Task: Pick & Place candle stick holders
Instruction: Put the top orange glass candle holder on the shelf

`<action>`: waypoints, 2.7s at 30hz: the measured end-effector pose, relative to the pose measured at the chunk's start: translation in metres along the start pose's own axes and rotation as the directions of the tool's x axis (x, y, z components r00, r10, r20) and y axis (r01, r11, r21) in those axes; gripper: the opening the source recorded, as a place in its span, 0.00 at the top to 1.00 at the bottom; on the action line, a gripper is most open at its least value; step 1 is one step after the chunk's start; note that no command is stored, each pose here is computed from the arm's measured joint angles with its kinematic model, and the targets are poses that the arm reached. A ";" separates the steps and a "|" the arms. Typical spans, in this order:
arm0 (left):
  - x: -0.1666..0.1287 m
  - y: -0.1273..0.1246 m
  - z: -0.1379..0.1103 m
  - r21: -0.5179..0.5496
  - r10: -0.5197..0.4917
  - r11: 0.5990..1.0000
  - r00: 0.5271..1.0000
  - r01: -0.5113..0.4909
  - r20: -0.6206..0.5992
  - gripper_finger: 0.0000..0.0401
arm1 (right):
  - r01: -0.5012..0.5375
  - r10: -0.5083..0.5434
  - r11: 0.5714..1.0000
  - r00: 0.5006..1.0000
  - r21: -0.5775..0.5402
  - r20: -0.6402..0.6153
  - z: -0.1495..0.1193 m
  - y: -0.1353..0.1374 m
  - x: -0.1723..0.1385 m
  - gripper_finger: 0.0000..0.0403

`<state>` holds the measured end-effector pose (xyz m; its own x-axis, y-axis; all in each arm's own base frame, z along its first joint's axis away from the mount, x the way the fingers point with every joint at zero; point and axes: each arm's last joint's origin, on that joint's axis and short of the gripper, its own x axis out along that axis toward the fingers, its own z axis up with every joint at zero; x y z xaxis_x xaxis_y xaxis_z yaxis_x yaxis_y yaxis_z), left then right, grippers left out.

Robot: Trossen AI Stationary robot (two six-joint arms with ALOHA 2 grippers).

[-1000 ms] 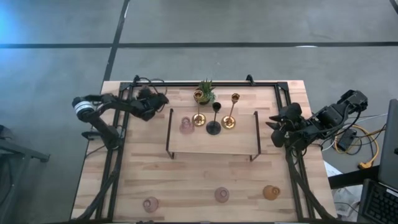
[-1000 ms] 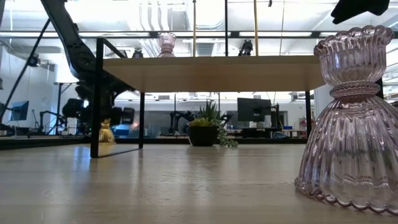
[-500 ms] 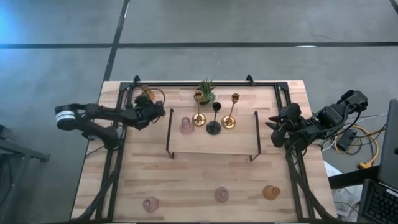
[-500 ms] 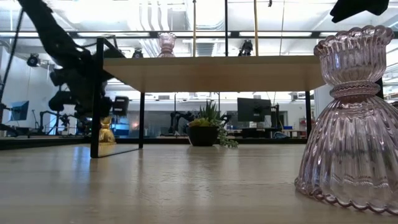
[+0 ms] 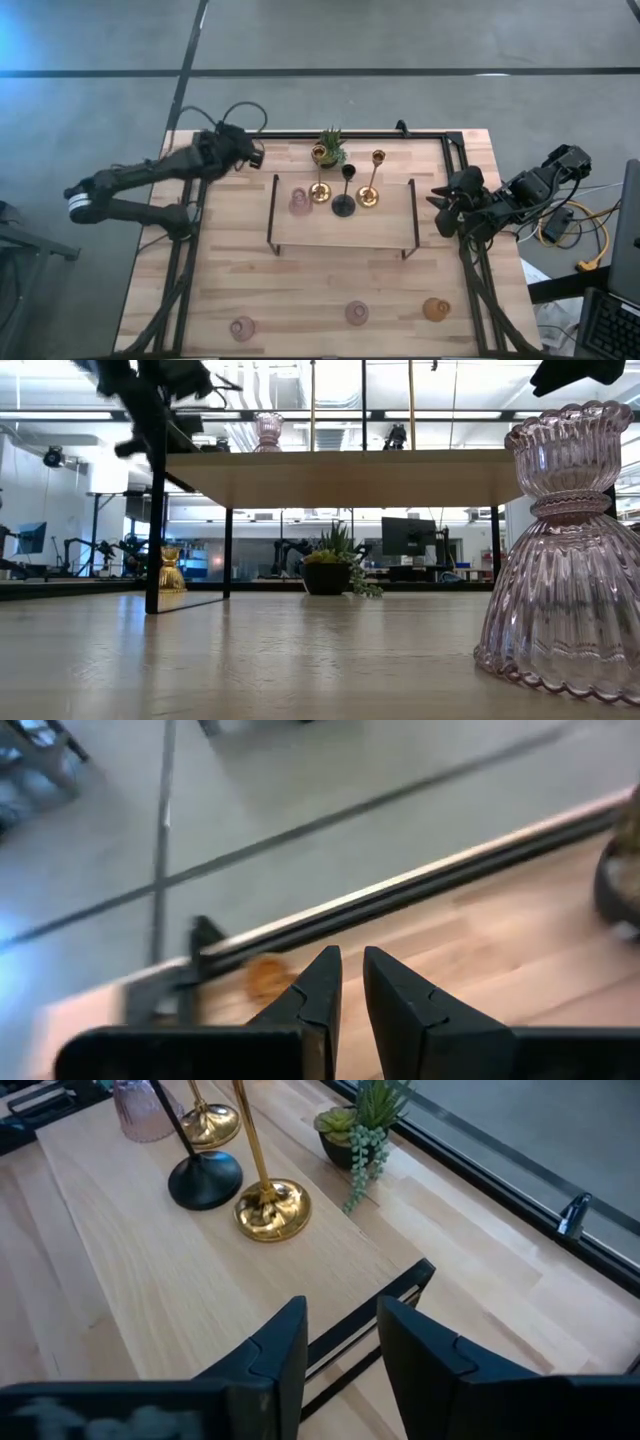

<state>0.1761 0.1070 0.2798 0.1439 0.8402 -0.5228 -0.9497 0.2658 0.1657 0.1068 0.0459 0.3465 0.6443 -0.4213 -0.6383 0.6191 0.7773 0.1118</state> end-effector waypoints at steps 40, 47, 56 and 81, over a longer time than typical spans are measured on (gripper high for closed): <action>0.113 0.031 0.056 0.282 0.014 0.928 0.733 0.243 -0.680 0.53 | -0.031 0.029 0.999 0.998 -0.027 -0.053 -0.003 0.002 0.002 0.68; 0.121 0.032 0.053 0.283 0.031 0.930 0.718 0.233 -0.695 0.53 | -0.031 0.030 0.999 0.998 -0.026 -0.052 -0.003 0.002 0.002 0.69; 0.141 0.033 0.028 0.272 0.040 0.934 0.690 0.231 -0.723 0.53 | -0.031 0.030 0.999 0.998 -0.026 -0.052 -0.003 0.002 0.002 0.67; 0.123 0.043 0.000 0.190 -0.019 0.930 0.556 0.316 -0.831 0.91 | -0.031 0.030 0.999 0.998 -0.026 -0.052 -0.003 0.002 0.002 0.68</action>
<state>0.1531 0.2216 0.2227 -0.1336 0.0692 -0.9886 -0.7845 0.6022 0.1482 0.1079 0.0480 0.3434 0.6382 -0.3735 -0.6731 0.5868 0.8021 0.1113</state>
